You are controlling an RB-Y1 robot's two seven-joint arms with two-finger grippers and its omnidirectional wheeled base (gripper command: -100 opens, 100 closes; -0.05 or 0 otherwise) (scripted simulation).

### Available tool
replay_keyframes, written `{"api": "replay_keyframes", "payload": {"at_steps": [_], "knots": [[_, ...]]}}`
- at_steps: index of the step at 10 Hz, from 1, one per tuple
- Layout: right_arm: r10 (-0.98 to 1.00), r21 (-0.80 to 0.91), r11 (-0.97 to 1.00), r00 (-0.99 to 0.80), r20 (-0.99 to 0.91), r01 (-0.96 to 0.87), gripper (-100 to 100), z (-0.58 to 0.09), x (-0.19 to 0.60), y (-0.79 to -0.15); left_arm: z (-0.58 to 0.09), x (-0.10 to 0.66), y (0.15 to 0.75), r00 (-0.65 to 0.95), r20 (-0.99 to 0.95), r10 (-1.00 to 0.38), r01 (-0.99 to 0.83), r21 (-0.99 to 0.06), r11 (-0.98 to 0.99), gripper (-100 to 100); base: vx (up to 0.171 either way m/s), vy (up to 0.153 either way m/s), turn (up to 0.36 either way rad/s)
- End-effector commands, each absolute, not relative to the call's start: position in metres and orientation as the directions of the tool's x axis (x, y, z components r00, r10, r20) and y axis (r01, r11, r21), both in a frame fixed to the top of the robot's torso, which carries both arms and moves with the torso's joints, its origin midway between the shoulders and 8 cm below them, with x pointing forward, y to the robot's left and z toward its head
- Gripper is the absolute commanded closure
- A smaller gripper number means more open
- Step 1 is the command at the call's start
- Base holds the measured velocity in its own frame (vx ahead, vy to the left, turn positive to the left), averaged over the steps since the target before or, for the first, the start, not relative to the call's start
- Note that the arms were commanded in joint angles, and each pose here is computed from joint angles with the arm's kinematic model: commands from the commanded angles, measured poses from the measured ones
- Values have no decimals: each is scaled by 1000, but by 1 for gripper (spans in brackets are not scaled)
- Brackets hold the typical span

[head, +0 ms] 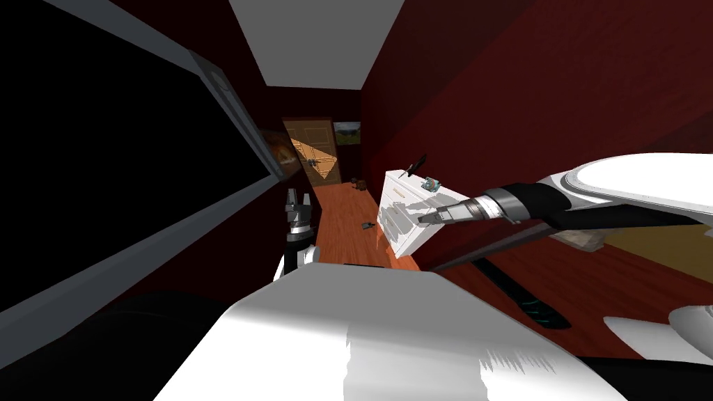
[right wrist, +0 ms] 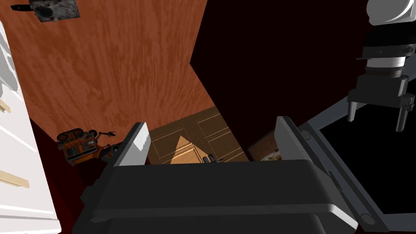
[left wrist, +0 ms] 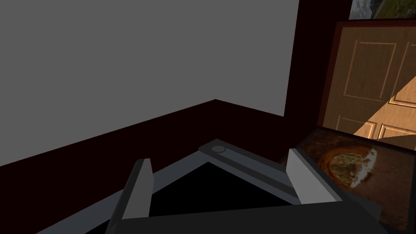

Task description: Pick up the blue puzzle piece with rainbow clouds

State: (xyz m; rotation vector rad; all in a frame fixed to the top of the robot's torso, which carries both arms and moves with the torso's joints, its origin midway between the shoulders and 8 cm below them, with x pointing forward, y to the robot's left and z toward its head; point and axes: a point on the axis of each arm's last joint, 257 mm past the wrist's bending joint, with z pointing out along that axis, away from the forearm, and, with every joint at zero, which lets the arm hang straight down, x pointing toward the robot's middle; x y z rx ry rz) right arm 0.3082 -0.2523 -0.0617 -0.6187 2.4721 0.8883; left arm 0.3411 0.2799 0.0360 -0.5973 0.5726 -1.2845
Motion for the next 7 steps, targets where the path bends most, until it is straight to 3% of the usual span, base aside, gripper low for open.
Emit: {"api": "replay_keyframes", "payload": {"at_steps": [1, 7], "knots": [[-271, 462, 720, -823, -499, -517, -100, -61, 309, -258, 36, 341, 280, 189, -60, -980, 700, -692, 177, 0, 59, -63, 121], [-323, 314, 836, -866, -381, -450, -100, -49, 319, -295, 36, 341, 280, 189, -60, -980, 700, -692, 177, 0, 84, -76, 144]]}}
